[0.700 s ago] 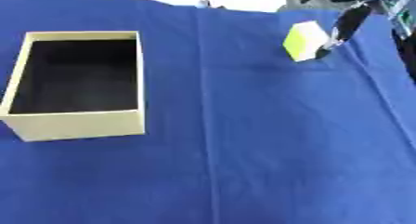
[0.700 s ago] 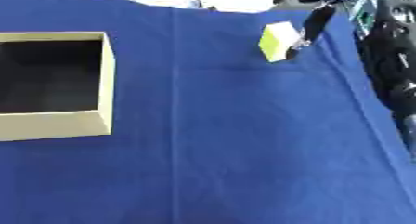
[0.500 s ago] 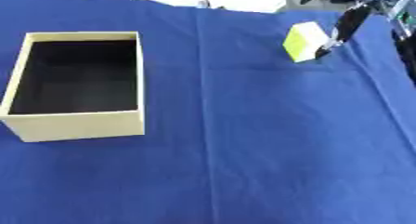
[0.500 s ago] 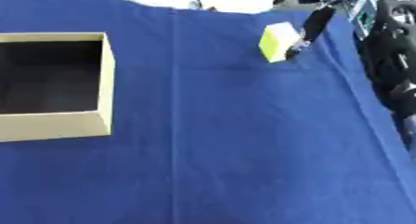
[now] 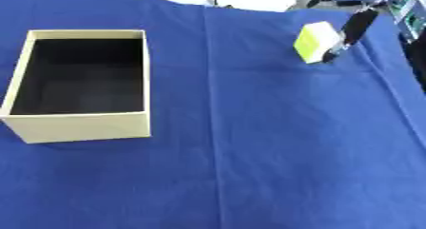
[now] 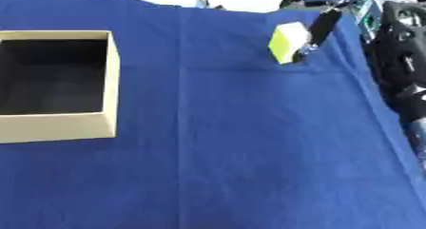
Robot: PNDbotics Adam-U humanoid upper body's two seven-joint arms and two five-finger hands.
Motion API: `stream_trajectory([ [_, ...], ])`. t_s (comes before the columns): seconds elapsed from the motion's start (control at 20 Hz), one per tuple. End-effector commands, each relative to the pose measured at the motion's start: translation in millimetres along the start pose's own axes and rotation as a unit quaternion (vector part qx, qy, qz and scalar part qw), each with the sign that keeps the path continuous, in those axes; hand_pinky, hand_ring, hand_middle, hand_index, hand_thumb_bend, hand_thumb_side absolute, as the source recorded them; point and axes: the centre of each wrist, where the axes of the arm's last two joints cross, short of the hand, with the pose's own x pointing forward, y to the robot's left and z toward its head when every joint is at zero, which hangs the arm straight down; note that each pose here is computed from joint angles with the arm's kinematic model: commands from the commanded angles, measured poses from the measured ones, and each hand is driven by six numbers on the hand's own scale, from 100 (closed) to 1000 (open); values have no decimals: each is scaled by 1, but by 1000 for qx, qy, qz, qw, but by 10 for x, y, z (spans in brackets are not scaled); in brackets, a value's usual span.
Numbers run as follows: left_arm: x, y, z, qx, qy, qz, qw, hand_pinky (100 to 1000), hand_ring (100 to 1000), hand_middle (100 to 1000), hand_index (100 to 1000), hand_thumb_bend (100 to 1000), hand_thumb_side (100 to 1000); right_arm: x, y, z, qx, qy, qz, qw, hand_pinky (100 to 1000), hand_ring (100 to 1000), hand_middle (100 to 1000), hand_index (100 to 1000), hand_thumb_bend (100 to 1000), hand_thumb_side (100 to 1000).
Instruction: Pick up objects on the table and place them in the box.
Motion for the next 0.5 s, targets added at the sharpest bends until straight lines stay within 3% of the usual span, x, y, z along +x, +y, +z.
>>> stream_trajectory([
  [0.05,71,26,-74,0,-20,-1,1000,897,701,634,748,366,833,-90,-65,88,2,16,7,1000,966,1000,933,1000,773,428],
  [0.5,75,18,-77,-2,-22,-1,1000,898,701,634,748,360,833,-112,-23,74,7,39,2,999,962,1000,924,997,708,421],
])
